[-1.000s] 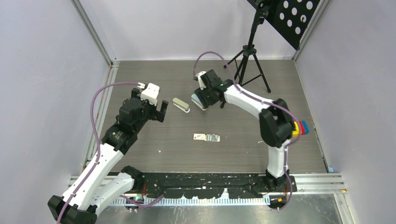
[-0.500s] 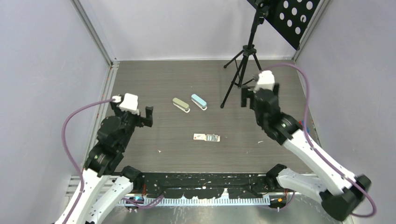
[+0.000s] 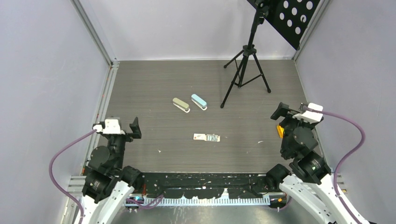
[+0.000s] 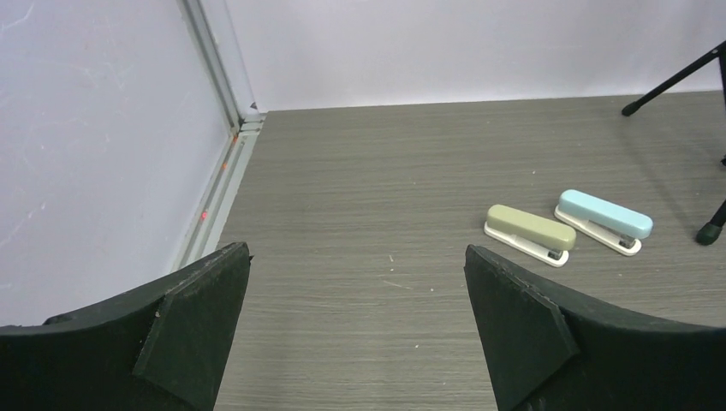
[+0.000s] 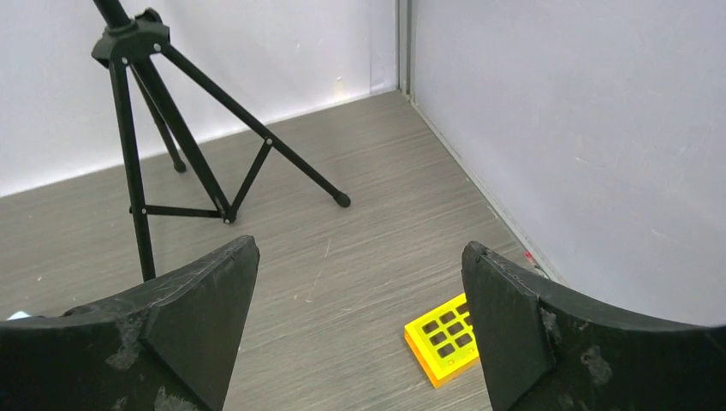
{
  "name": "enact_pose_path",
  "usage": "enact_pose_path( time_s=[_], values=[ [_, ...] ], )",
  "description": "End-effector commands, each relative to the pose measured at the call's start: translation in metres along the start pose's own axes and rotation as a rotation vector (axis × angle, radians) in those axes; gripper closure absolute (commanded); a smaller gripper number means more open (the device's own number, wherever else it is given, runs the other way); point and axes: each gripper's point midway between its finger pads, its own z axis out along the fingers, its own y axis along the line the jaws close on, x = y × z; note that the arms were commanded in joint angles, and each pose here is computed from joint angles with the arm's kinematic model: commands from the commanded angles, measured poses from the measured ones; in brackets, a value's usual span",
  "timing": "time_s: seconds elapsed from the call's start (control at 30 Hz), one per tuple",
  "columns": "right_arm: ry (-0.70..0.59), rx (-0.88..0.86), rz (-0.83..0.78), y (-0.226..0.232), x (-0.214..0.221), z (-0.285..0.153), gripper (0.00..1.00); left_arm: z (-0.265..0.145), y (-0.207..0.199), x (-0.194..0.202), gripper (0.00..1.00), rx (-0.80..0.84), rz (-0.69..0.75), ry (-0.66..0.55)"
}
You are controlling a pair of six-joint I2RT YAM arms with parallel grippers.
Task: Load the staples into the stapler
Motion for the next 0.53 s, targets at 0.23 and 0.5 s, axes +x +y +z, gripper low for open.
enact_pose_path(
  time_s=[0.23, 0.5],
  values=[
    [-0.090, -0.019, 0.044, -0.013, -0.020, -0.009, 0.07, 0.006, 0.004, 0.004, 0.00, -0.046, -0.020, -0.022],
    [-0.094, -0.046, 0.052, -0.008, -0.020, -0.009, 0.06, 0.005, 0.002, 0.008, 0.00, -0.029, 0.002, -0.004]
  ],
)
